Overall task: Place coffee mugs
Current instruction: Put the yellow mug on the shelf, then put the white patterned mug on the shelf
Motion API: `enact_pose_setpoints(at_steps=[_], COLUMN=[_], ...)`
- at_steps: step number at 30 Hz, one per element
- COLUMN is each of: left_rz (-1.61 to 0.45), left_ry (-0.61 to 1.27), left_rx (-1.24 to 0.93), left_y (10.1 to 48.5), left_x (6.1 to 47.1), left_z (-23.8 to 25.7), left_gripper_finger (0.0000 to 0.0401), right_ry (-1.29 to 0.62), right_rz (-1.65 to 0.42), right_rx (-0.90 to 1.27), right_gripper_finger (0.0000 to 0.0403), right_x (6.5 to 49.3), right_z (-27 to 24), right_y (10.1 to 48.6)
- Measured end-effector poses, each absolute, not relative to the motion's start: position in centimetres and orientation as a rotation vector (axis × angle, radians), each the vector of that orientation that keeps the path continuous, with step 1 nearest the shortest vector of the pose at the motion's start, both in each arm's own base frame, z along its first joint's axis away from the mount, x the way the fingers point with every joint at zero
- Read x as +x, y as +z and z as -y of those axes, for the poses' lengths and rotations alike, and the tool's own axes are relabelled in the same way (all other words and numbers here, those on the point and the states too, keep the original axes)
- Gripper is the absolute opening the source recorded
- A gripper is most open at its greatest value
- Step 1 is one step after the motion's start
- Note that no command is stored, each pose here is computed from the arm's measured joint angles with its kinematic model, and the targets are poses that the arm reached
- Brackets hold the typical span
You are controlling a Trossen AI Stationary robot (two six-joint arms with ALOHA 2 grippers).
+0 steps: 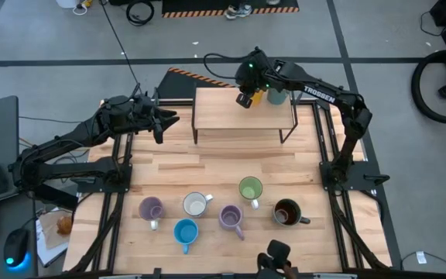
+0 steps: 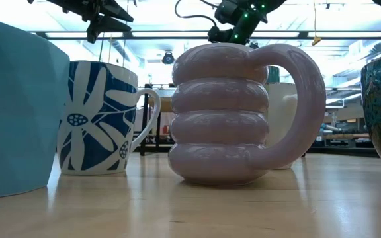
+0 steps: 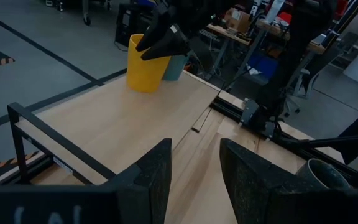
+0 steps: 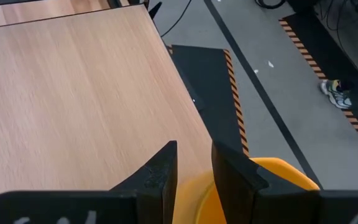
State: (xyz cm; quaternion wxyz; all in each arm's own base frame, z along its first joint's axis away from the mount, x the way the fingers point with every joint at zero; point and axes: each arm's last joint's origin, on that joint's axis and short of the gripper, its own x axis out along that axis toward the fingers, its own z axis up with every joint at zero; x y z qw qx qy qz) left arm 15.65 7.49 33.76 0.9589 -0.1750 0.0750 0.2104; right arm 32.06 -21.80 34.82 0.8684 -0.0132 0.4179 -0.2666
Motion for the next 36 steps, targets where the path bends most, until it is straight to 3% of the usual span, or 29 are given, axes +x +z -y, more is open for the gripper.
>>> enact_pose_setpoints(at_steps=[18, 26, 32, 36], left_rz=[-0.152, -0.152, -0.150, -0.160], left_ry=[0.427, 0.427, 0.412, 0.306], left_rx=[-0.355, -0.355, -0.378, -0.430], left_y=[33.8, 33.8, 33.8, 33.7], left_x=[15.7, 15.6, 15.7, 15.8], left_z=[-7.5, -7.5, -7.4, -7.1], left_gripper_finger=[0.0141, 0.0141, 0.0141, 0.0141], right_ry=[-0.573, -0.541, -0.366, -0.201], right_rz=[-0.906, -0.794, -0.721, -0.697], right_rx=[-0.026, -0.076, 0.011, 0.107], right_gripper_finger=[0.0105, 0.0105, 0.0105, 0.0105], right_x=[31.8, 32.1, 31.8, 32.1], right_z=[21.7, 20.1, 17.7, 15.3], right_y=[34.7, 36.7, 38.1, 38.6])
